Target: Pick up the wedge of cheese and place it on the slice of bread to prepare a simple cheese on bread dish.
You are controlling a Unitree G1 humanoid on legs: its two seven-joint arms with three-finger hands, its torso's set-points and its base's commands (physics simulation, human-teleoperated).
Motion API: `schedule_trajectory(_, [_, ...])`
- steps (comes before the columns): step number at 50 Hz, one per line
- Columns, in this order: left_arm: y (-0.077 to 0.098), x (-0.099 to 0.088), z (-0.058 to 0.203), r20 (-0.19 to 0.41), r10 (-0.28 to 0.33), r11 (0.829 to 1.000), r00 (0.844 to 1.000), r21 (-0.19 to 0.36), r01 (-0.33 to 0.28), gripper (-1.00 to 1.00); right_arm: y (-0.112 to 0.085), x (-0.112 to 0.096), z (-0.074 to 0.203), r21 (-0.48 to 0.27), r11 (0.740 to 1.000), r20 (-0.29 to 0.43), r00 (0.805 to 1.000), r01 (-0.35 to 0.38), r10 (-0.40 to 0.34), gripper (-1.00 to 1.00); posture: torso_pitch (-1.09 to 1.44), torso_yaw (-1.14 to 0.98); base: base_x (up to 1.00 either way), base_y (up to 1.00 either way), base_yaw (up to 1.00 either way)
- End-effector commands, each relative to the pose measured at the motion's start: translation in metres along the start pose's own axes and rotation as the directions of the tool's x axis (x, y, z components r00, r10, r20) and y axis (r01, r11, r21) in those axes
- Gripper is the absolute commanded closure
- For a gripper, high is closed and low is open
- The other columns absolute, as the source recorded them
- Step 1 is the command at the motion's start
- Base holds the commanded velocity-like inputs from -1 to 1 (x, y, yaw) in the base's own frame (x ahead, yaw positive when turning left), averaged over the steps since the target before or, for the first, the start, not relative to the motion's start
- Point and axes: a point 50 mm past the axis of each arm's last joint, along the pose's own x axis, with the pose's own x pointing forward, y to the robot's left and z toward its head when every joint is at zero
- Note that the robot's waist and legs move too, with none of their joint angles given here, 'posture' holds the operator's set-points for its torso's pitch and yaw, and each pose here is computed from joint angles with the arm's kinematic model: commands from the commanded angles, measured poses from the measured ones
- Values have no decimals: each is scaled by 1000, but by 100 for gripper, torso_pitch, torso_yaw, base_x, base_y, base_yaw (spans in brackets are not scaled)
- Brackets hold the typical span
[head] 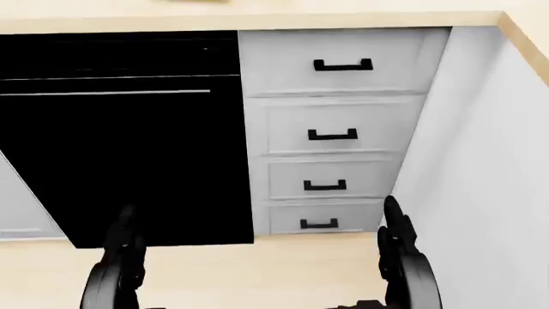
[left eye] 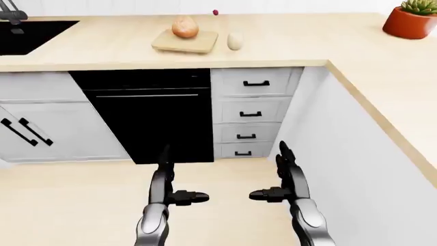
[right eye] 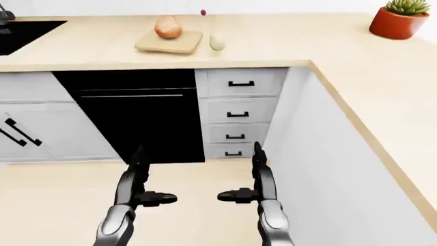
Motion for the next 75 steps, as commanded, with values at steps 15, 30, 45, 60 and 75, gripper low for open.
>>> schedule_trajectory(15, [1,11,116,314,-32,996,949,90,4,-100,1,6,117,-89,996,313,949,-10,37,-100,0,0,0,0,0])
schedule_trajectory(30, [8,22,198,450,-38,991,892,131,-24,-100,-6,12,213,-86,996,481,876,4,38,-100,0,0,0,0,0])
schedule_trajectory(45, [4,-2,220,518,-33,991,855,125,-37,-100,-5,-13,227,10,999,566,824,-34,22,-100,0,0,9,21,0])
schedule_trajectory(60, [5,-10,227,537,-33,990,843,134,-46,-100,-6,-18,235,34,998,582,813,-57,26,-100,0,0,22,25,0])
schedule_trajectory(75, [7,-11,224,535,-28,990,844,133,-51,-100,-6,-19,236,50,996,588,808,-71,28,-100,0,0,33,0,0])
